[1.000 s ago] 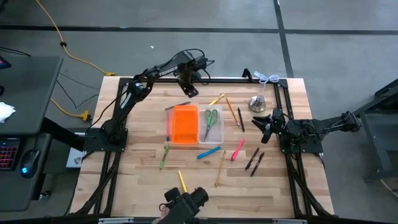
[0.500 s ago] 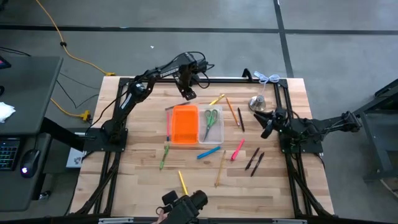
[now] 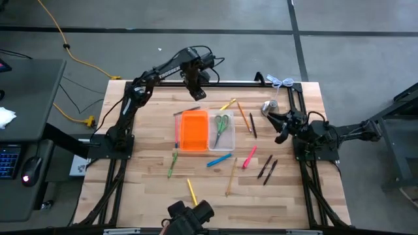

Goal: Pick & place school supplies into a supply box
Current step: Put the yellow pen into the supply box

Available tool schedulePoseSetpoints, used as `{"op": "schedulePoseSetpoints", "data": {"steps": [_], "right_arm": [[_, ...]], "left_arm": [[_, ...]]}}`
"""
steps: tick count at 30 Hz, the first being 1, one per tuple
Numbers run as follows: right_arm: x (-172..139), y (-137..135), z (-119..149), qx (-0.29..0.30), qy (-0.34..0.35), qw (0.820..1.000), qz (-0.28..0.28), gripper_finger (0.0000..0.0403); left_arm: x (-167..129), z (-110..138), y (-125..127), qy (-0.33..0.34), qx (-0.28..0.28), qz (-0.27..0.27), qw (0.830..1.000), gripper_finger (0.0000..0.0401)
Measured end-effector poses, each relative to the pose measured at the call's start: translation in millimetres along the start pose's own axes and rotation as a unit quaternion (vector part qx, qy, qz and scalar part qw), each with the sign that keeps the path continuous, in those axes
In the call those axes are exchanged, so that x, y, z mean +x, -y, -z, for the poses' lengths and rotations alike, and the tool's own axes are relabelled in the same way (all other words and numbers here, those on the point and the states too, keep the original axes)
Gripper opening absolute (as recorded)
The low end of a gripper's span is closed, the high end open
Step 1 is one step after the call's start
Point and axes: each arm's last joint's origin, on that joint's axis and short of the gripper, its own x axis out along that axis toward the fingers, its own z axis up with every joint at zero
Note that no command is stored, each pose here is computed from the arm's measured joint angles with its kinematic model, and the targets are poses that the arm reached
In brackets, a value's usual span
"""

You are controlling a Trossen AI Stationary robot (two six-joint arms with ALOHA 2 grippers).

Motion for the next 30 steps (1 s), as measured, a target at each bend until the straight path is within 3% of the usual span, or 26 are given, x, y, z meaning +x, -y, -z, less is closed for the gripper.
{"op": "schedulePoseSetpoints", "data": {"steps": [5,15,22,30], "right_arm": [[11.4,-4.7,-12.1,-0.031,0.003,1.0,-0.002,0.0083],[61.8,-21.4,-35.2,-0.14,-0.089,0.986,0.014,0.0083],[108.3,-24.4,-50.7,-0.22,-0.193,0.956,0.027,0.0083],[155.7,-1.0,-60.2,-0.275,-0.317,0.908,0.012,0.0083]], "left_arm": [[-8.2,5.4,-8.0,0.011,-0.01,0.0,1.0,0.0209],[-13.7,9.6,-35.5,0.043,-0.019,0.048,0.998,0.0209],[-18.7,12.1,-48.8,0.065,-0.015,0.049,0.997,0.0209],[-20.3,16.1,-70.6,0.081,-0.026,0.047,0.995,0.0209]]}}
